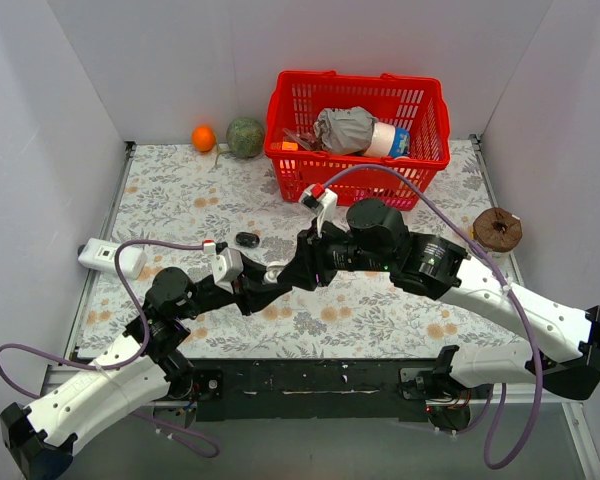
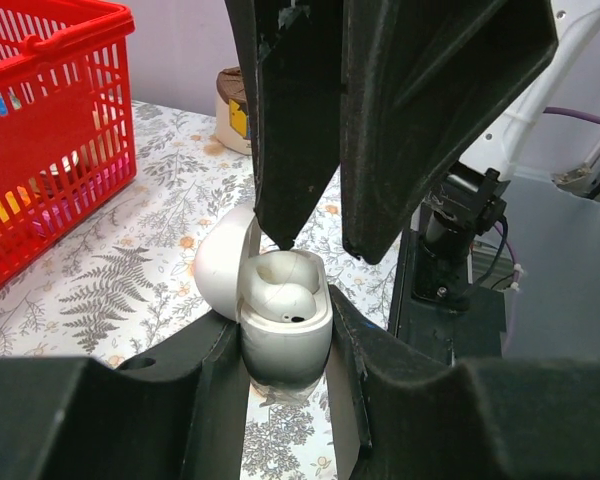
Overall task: Insert the wireless bluetooth earbuds into the charging case
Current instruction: Place the earbud in the charging case.
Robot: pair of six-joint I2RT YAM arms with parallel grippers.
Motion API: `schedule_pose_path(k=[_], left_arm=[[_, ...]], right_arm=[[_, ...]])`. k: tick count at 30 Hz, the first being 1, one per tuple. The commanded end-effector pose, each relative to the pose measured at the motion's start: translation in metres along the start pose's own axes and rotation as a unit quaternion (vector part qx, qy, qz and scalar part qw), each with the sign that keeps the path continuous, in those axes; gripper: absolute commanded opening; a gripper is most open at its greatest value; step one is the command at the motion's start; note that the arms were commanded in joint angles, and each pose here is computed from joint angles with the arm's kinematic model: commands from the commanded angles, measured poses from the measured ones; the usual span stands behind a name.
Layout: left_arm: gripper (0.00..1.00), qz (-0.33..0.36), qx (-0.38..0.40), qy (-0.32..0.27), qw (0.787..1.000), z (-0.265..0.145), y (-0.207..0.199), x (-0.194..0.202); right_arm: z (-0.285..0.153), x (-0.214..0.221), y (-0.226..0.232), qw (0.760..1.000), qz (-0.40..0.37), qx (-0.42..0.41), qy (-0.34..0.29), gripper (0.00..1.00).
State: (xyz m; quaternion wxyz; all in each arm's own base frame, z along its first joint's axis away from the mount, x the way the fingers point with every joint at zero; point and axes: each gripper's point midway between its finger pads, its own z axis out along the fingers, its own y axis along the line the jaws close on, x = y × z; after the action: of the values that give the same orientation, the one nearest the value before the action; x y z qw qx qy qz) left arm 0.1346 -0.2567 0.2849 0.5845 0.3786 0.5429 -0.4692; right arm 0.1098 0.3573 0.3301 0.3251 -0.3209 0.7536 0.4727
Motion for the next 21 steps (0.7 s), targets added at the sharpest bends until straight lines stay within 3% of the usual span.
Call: schedule_pose_path(k=[1, 21], left_arm=[[0.0, 0.019, -0.011, -0.012, 1.0, -0.001, 0.004, -0.006], [0.0, 0.022, -0.006, -0.005, 1.0, -0.001, 0.004, 0.002]], right_arm=[[0.002, -0.009, -0.006, 1.0, 0.019, 0.014, -0.019, 0.45], [0.025, -0.007, -0.027, 0.997, 0.061, 0.044, -0.009, 0.42]])
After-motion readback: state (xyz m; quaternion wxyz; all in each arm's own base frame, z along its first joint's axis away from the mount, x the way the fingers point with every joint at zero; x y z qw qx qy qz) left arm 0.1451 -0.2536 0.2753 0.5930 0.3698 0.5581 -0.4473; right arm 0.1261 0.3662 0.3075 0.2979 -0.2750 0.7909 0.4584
